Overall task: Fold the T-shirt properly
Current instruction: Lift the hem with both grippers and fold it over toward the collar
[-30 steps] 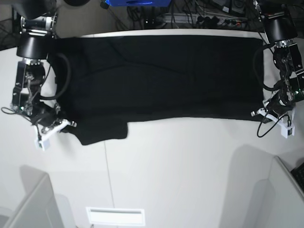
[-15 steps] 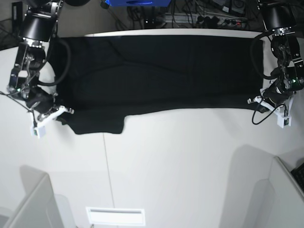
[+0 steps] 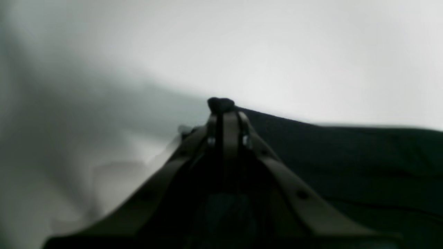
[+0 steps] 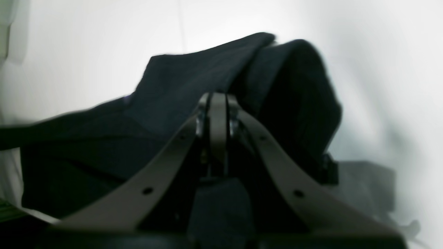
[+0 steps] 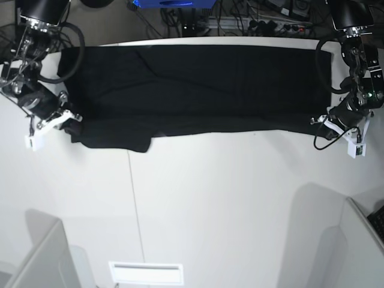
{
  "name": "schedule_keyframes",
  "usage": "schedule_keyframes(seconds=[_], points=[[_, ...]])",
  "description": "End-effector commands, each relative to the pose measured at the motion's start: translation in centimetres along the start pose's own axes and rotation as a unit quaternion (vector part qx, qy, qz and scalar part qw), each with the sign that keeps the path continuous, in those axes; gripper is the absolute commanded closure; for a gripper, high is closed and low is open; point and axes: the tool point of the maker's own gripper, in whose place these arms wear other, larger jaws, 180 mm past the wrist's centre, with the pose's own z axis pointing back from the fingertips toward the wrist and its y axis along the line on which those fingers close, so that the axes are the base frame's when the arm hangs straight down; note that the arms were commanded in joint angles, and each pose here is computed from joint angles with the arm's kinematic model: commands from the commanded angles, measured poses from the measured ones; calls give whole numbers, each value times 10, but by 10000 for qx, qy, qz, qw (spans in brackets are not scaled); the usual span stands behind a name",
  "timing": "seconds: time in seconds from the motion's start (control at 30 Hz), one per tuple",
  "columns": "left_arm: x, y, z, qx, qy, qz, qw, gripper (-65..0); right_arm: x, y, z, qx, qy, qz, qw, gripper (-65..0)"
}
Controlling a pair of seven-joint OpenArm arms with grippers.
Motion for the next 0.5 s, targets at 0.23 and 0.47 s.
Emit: schedule_keyframes(seconds=[0.23, 0.47], points=[[5, 3, 7, 29, -96, -135, 9999, 0, 4, 0, 32, -29, -358, -30, 9993, 0], [-1, -3, 17, -269, -126, 131, 9995, 0, -1, -4, 43, -149, -368, 4, 9992, 0]])
